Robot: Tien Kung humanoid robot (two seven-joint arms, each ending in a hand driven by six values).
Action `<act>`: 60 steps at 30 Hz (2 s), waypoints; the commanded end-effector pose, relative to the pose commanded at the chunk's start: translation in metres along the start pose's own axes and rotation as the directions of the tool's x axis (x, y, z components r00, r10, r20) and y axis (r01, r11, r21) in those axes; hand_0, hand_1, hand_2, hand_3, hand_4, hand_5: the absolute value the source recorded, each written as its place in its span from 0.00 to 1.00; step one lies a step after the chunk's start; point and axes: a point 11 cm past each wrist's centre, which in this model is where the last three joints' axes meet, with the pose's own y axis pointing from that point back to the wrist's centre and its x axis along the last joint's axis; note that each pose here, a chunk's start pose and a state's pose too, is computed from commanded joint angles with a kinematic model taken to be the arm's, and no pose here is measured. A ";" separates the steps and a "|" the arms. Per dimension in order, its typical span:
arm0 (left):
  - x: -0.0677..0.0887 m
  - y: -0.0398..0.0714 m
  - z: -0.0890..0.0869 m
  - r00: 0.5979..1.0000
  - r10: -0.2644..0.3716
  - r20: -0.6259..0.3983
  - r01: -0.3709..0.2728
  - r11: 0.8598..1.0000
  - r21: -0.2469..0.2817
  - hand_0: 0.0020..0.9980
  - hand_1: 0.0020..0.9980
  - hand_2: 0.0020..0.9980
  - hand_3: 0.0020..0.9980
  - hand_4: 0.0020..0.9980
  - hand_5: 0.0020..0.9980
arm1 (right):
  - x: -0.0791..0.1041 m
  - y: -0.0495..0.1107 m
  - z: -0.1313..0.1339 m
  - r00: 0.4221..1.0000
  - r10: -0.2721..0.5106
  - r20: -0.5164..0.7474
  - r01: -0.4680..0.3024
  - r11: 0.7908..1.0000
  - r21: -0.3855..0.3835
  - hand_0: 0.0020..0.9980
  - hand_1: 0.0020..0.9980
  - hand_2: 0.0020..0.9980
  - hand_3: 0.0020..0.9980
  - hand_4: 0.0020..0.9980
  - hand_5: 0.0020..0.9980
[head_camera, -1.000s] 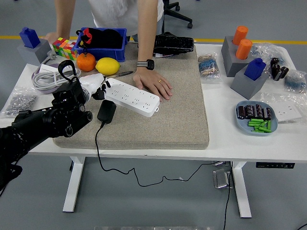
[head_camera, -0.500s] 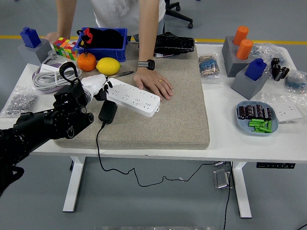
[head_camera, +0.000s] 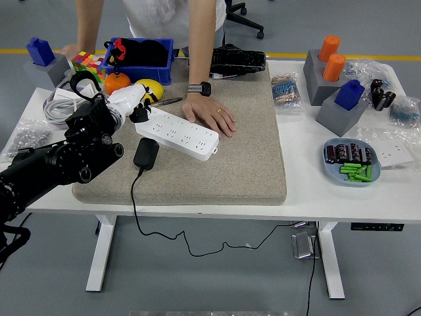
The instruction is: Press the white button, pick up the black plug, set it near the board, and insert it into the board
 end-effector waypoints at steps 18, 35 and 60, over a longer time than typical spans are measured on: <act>0.029 0.048 -0.025 0.964 0.129 -0.231 -0.148 0.987 -0.066 0.58 0.64 0.61 0.75 0.97 0.48 | -0.005 0.001 0.011 1.000 -0.004 0.009 0.004 1.000 -0.017 0.70 0.63 0.60 0.60 0.66 0.36; -0.034 0.073 -0.037 0.990 0.068 -0.122 -0.062 0.997 0.053 0.79 0.81 0.81 0.88 1.00 0.75 | -0.009 0.001 0.004 1.000 -0.011 0.006 0.011 1.000 0.000 0.70 0.62 0.60 0.60 0.66 0.36; -0.083 0.084 -0.030 0.994 0.104 -0.019 -0.101 0.988 0.112 0.65 0.71 0.68 0.82 1.00 0.48 | -0.011 0.001 0.005 1.000 -0.016 -0.012 0.016 1.000 -0.001 0.70 0.62 0.60 0.60 0.66 0.36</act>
